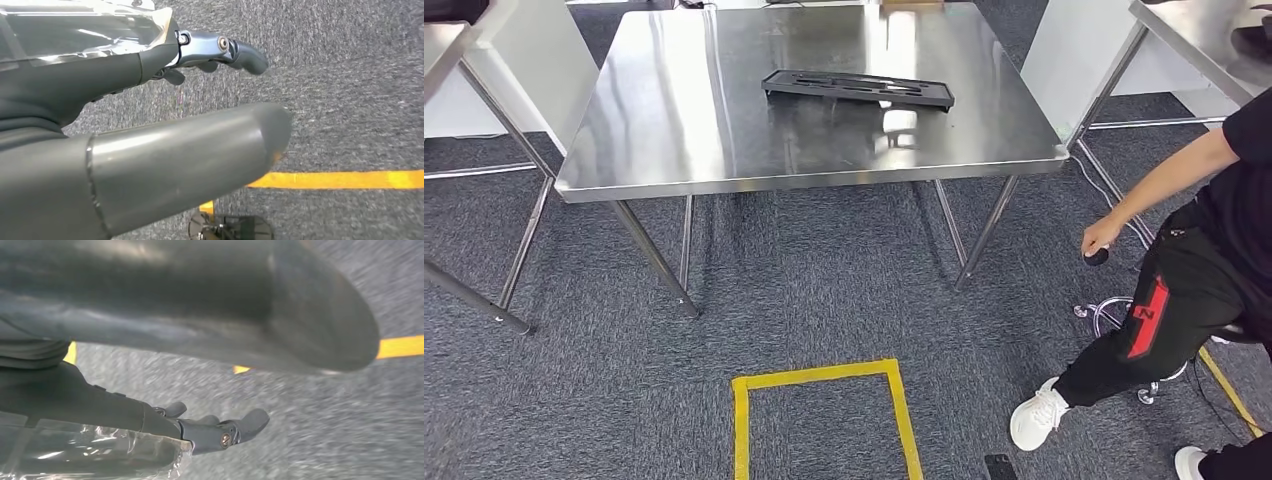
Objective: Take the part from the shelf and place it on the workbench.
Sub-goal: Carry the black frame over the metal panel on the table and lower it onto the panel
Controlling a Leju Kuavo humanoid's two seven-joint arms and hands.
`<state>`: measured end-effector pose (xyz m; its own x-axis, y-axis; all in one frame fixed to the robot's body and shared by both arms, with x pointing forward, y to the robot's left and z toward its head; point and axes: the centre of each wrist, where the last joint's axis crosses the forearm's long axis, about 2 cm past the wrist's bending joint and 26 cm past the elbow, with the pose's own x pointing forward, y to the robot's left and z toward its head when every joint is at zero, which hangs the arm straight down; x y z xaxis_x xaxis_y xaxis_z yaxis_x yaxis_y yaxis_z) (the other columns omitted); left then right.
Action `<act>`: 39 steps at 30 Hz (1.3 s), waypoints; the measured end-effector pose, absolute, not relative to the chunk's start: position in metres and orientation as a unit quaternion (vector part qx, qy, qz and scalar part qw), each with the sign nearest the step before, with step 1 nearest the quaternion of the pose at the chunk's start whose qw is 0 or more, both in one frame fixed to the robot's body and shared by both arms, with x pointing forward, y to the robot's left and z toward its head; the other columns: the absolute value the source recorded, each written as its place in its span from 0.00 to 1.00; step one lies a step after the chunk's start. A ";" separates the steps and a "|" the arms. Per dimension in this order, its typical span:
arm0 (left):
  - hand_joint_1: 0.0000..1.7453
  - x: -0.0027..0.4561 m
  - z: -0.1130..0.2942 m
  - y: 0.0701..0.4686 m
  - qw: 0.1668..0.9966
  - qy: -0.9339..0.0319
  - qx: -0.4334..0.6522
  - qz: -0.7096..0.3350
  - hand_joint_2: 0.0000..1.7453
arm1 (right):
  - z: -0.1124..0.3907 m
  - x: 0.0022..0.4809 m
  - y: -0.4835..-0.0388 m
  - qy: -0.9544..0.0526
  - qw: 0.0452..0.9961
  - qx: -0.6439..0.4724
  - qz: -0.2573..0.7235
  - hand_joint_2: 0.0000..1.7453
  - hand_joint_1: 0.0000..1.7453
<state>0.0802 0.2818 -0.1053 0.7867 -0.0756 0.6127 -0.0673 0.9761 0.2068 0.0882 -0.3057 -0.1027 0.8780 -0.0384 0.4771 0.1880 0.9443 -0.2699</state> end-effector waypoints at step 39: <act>0.00 0.070 -0.107 0.293 0.942 -0.313 0.120 -0.008 0.00 | -0.108 0.065 -0.293 -0.149 0.977 -0.140 0.060 0.00 0.00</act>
<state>0.0696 0.2927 -0.1073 0.8043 -0.0901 0.5873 -0.0602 0.9710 0.2313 0.0650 -0.2930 -0.1078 0.9485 0.1591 0.2740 -0.0755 0.9533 -0.2923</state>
